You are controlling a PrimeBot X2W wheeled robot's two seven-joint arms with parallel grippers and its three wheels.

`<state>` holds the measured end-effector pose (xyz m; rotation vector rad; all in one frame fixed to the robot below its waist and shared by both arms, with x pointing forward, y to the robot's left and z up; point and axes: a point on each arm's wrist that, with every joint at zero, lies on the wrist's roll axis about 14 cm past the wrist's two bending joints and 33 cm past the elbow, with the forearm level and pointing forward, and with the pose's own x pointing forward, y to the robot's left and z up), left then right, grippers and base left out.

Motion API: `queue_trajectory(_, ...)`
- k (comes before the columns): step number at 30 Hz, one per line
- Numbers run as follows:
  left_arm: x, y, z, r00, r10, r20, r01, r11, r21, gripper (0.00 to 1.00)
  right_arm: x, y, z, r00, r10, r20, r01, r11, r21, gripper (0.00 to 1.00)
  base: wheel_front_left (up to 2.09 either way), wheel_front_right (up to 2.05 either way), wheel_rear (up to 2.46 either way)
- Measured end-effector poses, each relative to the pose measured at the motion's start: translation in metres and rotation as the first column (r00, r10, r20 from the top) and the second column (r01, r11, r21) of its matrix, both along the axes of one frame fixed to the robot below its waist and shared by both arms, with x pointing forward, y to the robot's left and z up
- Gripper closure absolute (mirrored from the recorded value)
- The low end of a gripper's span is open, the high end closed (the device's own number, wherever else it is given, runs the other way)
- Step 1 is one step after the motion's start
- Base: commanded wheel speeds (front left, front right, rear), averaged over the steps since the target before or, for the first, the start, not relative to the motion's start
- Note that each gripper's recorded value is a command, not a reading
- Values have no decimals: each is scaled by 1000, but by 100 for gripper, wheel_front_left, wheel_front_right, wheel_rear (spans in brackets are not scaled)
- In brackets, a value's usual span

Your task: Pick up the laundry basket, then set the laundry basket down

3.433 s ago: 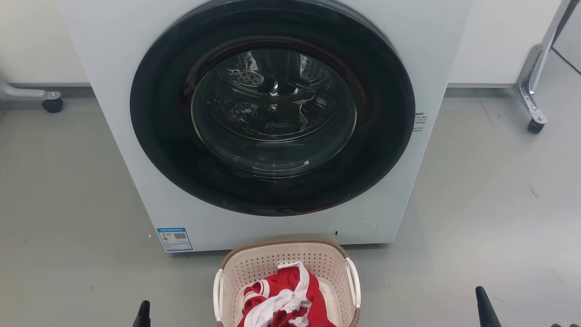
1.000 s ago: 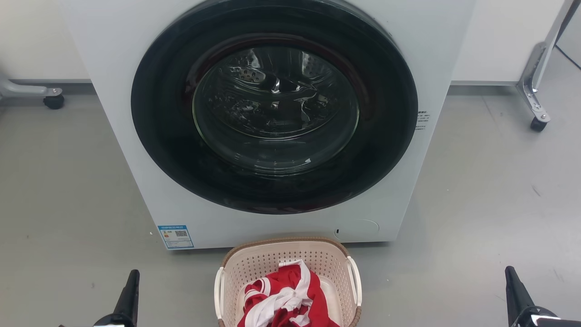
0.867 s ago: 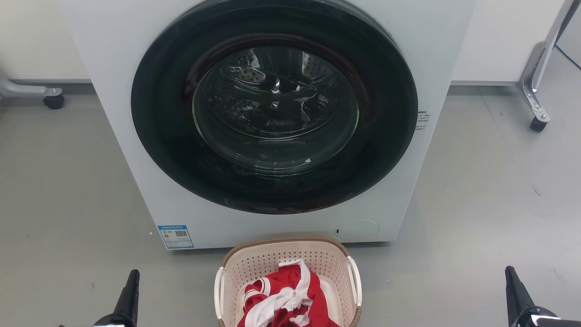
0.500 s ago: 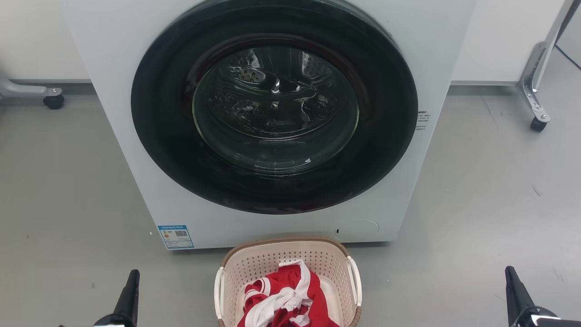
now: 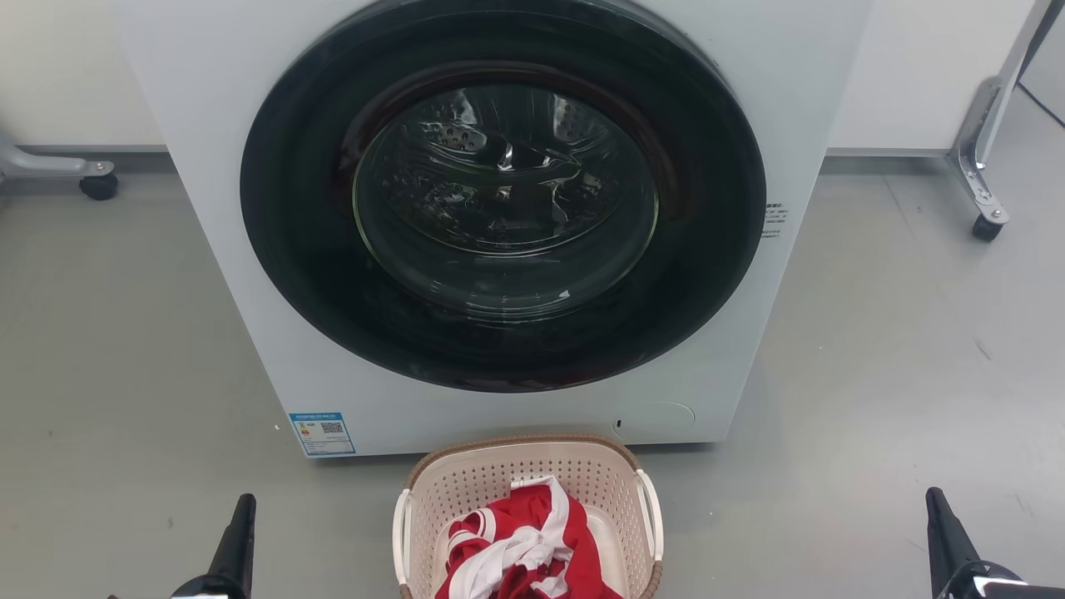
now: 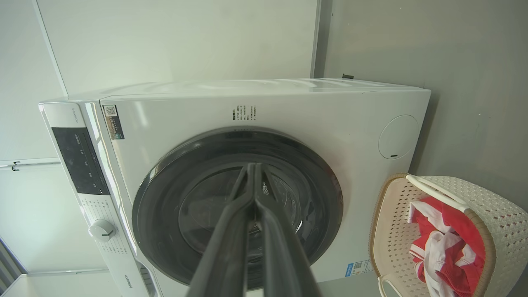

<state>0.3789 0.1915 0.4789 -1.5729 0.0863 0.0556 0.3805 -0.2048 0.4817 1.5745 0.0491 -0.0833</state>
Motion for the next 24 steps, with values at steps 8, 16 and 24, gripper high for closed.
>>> queue_trajectory(8,0,0,0,1000,0,0,0,1000,0,100,0,0,0,1000,0,0,0,1000,0,100,0,0,0)
queue_trajectory(16,0,0,0,1000,0,0,0,1000,0,100,0,0,0,1000,0,0,0,1000,0,100,0,0,0)
queue_trajectory(24,0,0,0,1000,0,0,0,1000,0,100,0,0,0,1000,0,0,0,1000,0,100,0,0,0)
